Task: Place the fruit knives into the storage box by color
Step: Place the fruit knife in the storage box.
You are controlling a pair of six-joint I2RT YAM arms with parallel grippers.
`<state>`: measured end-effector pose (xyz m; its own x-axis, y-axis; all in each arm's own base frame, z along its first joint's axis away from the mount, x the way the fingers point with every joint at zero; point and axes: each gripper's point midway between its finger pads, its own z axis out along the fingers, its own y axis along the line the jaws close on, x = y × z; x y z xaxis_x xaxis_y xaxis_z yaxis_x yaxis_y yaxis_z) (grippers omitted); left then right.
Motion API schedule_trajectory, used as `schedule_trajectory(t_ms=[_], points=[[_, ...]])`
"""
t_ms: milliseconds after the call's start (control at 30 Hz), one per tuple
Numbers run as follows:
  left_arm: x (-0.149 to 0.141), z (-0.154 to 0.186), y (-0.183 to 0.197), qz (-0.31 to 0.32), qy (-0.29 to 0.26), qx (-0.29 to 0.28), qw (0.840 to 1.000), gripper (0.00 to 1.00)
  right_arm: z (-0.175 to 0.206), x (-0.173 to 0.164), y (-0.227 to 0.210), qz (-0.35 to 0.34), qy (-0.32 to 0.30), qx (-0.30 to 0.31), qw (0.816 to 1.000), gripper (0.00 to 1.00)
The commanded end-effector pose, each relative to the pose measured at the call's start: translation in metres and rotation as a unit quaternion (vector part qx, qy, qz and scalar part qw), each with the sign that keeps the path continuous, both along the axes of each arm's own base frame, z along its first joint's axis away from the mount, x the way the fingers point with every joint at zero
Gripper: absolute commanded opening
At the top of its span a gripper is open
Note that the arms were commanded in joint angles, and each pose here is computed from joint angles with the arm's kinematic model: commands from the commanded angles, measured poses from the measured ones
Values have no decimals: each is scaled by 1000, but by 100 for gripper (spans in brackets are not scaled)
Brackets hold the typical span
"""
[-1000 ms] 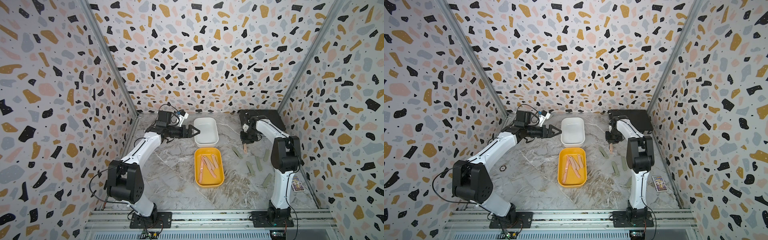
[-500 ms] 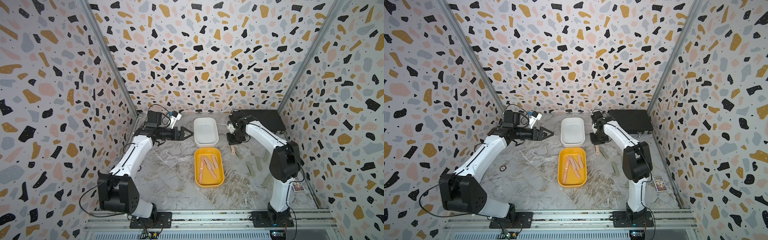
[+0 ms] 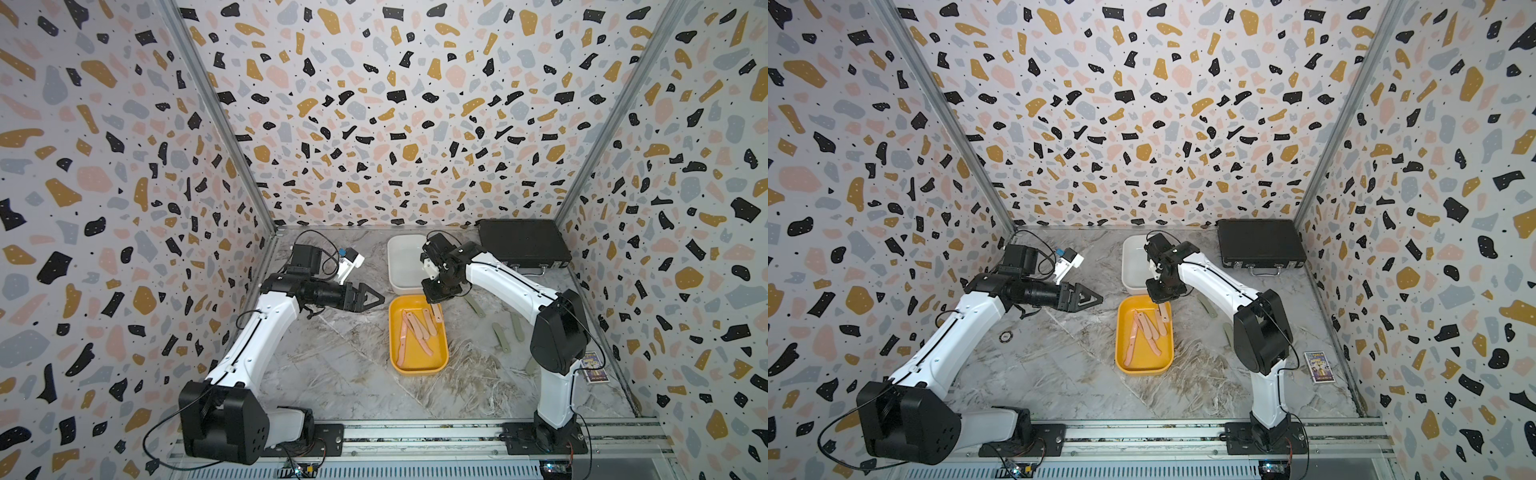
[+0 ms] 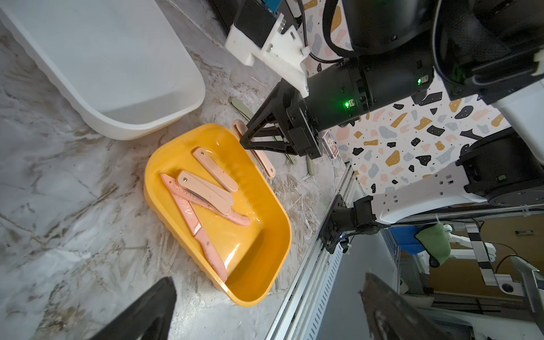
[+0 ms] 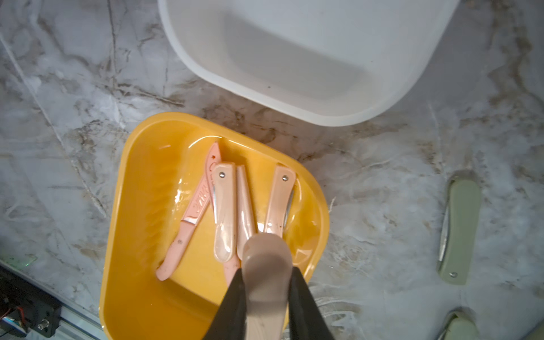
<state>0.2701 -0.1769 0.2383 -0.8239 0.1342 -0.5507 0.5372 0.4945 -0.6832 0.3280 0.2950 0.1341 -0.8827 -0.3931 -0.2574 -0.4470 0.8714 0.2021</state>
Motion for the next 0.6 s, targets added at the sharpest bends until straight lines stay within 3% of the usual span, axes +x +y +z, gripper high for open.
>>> schedule_trajectory(t_ms=[0,233,567], points=[[-4,0,-1,-13,-1,-7,1000,99,-4,-8,15,2,9,17,1000,16],[0,-17,-2,-17,32,-7,999,99,-34,-16,33,9,36,24,999,16],[1,-25,-1,-13,39,-4,999,99,-66,-18,32,6,57,10,998,17]])
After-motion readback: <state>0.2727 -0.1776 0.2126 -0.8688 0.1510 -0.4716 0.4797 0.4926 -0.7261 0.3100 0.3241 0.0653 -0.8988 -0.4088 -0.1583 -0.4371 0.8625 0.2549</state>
